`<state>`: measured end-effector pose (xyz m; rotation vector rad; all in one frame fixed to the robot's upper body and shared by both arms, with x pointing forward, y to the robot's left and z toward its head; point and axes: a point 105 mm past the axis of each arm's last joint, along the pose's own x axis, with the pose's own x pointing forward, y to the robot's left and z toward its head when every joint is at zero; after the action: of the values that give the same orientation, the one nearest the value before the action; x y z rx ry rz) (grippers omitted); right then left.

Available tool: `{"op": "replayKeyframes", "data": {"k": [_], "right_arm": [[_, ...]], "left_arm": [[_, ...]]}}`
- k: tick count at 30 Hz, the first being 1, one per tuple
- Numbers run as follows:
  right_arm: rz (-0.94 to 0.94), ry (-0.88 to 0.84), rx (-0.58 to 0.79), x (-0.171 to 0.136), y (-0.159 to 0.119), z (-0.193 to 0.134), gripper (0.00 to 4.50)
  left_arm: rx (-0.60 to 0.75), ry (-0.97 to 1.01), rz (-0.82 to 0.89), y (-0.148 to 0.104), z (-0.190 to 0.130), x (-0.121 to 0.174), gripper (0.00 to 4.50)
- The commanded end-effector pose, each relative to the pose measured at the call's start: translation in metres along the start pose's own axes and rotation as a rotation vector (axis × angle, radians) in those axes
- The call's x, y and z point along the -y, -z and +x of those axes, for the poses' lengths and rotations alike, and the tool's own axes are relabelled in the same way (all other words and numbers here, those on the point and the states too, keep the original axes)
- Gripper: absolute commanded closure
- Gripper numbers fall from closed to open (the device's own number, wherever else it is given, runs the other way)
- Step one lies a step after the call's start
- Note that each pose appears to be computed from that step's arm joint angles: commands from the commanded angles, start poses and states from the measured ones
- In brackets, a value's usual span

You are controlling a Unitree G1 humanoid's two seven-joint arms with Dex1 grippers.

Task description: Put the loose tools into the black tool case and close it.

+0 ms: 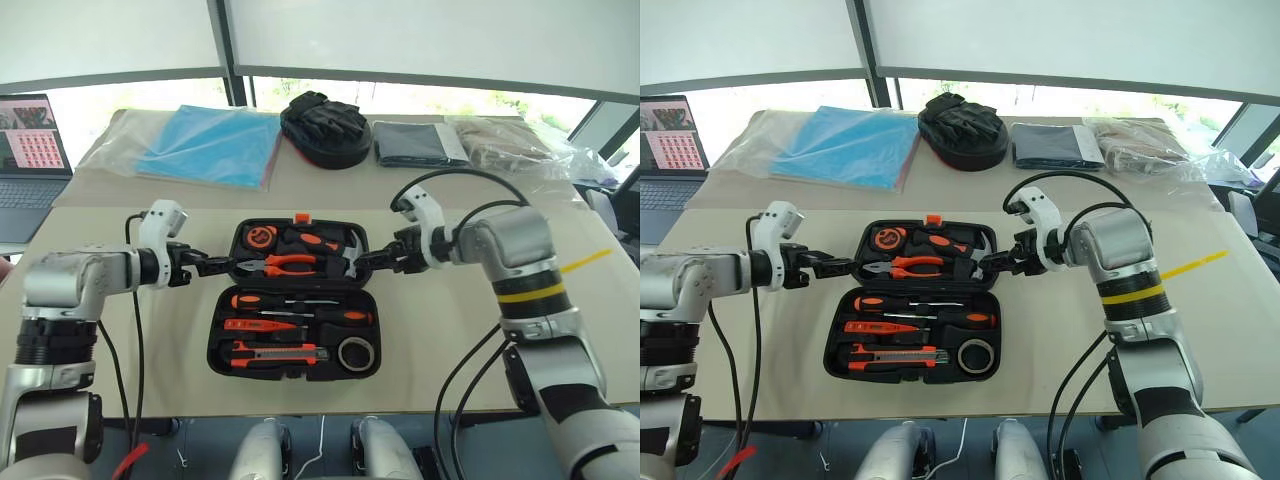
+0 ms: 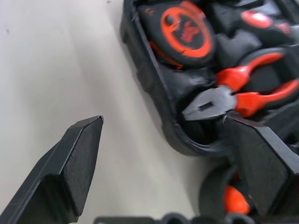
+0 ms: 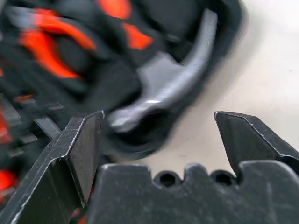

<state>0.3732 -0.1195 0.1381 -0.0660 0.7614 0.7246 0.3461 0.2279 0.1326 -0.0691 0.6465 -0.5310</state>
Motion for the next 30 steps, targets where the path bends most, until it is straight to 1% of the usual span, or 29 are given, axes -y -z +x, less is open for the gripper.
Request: {"op": "replayKeyframes", "data": {"k": [1,2,5,6,7,8,9,10,12,13,15,16,18,20,21,22,24,26,27,28,29,30], "right_arm": [[-0.04,0.057,0.016,0.005,-0.011,0.004,0.05],[-0.049,0.059,0.004,0.005,-0.01,0.006,0.05],[-0.044,0.047,-0.032,0.004,-0.005,0.012,0.85],[-0.044,0.06,-0.044,0.006,-0.003,0.013,1.18],[-0.044,0.072,-0.053,0.008,-0.002,0.014,1.47],[-0.042,0.08,-0.062,0.01,0.0,0.015,1.85],[-0.039,0.087,-0.069,0.012,0.001,0.016,2.06],[-0.035,0.093,-0.075,0.013,0.001,0.016,2.47],[-0.019,0.103,-0.088,0.015,0.003,0.016,3.1],[0.009,0.097,-0.093,0.015,0.004,0.017,3.53],[0.051,0.085,-0.104,0.014,0.005,0.018,4.11],[0.058,0.086,-0.11,0.015,0.006,0.019,4.45],[0.069,0.087,-0.119,0.016,0.008,0.019,4.5],[0.09,0.077,-0.107,0.015,0.005,0.02,4.5],[0.099,0.064,-0.075,0.013,0.0,0.02,4.5],[0.1,0.03,-0.014,0.008,-0.01,0.019,4.5],[0.075,-0.109,0.097,-0.012,-0.029,0.012,4.5],[0.044,-0.193,0.152,-0.024,-0.036,0.004,4.5],[-0.011,-0.186,0.223,-0.025,-0.044,0.001,4.5],[-0.116,-0.167,0.297,-0.026,-0.049,-0.005,4.5],[-0.251,-0.155,0.402,-0.029,-0.056,-0.012,4.5],[-0.363,-0.151,0.469,-0.034,-0.057,-0.018,4.5]], "left_arm": [[0.008,-0.067,0.028,-0.005,0.002,-0.006,0.07],[0.01,-0.064,0.029,-0.004,0.003,-0.005,0.07],[0.0,-0.047,0.038,0.0,0.007,-0.001,0.07],[-0.002,-0.049,0.041,0.0,0.009,-0.001,0.48],[-0.002,-0.053,0.042,0.0,0.011,-0.001,0.59],[0.001,-0.053,0.043,0.0,0.012,-0.001,0.85],[0.007,-0.051,0.04,-0.001,0.013,-0.001,1.1],[0.012,-0.049,0.03,-0.002,0.014,0.0,1.53],[0.027,-0.046,0.008,-0.004,0.016,0.0,2.22],[0.031,-0.044,-0.004,-0.004,0.016,0.0,2.68],[0.042,-0.05,-0.021,-0.005,0.017,-0.002,3.32],[0.05,-0.05,-0.034,-0.005,0.017,-0.003,3.73],[0.085,-0.037,-0.055,-0.008,0.017,-0.003,4.4],[0.132,-0.018,-0.084,-0.012,0.016,-0.002,4.46],[0.182,0.002,-0.085,-0.018,0.014,0.0,4.46],[0.222,0.019,-0.094,-0.022,0.012,0.001,4.46],[0.298,0.058,-0.091,-0.029,0.006,0.004,4.46],[0.342,0.079,-0.061,-0.032,0.002,0.007,4.46],[0.37,0.086,-0.016,-0.033,-0.001,0.009,4.46],[0.426,0.085,0.062,-0.036,-0.006,0.012,4.46],[0.473,0.058,0.161,-0.036,-0.011,0.013,4.46],[0.482,0.029,0.241,-0.032,-0.013,0.013,4.46]]}}
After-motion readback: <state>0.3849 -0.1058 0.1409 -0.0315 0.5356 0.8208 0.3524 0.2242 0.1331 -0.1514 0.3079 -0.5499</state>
